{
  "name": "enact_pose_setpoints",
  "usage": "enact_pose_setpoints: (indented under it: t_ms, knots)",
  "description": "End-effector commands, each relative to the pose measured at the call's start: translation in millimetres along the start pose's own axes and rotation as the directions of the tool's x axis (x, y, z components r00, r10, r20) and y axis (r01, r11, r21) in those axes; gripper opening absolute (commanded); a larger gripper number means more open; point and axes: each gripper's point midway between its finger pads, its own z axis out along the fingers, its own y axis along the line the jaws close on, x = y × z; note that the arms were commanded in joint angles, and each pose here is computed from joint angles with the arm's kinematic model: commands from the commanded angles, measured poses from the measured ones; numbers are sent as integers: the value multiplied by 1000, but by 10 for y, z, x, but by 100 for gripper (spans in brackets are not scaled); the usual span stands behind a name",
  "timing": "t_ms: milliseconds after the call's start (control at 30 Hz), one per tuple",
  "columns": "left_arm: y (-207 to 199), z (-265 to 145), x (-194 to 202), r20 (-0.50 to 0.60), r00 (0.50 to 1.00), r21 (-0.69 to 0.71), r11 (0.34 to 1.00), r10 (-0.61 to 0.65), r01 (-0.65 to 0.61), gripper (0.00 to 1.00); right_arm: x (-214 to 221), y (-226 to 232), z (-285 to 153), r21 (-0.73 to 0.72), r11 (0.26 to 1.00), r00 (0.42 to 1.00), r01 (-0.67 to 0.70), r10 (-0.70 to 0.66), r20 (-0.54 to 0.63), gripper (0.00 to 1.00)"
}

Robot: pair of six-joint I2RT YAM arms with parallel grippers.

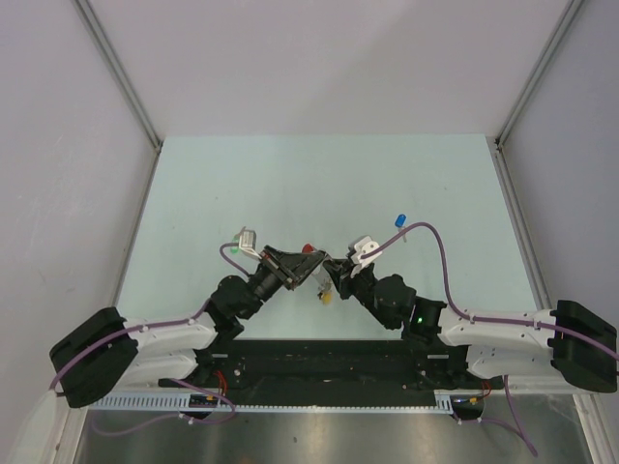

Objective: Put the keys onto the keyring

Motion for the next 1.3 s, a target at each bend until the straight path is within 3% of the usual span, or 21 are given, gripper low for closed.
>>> enact_pose_setpoints:
  t_ms: [0,200,433,567,767,833,1067,1100,1267]
  knots:
    - [-298,80,-67,34,999,89,995,-36,33,31,-212,67,22,-14,998,995,-61,62,75,0]
    - [-292,76,-69,35,999,89,995,-39,36,23,-195,70,27,-16,998,996,-53,54,71,0]
    - [-315,44,-81,38,999,98,995,-38,34,0,-105,62,20,-13,1000,998,7,-6,58,0]
    - [-276,-19,-87,38,999,80,997,-20,17,0,-115,-26,-17,15,998,996,59,-60,69,0]
    - [-164,-163,-166,43,992,-1,993,122,-122,0,-208,-168,-112,41,979,976,198,-201,85,0]
    - [-20,-209,-207,27,980,-66,978,200,-197,0,-259,-187,-149,38,971,966,237,-240,95,0]
    - [-124,-273,-324,-65,910,-103,904,409,-414,0,-257,-151,-223,-20,930,927,368,-365,88,0]
    - [-61,-300,-259,-132,884,-99,882,448,-462,0,-255,-140,-233,-24,926,923,377,-374,88,0]
    - [-99,-284,-219,-243,796,-60,810,555,-583,0,-263,-93,-290,-54,893,892,447,-441,96,0]
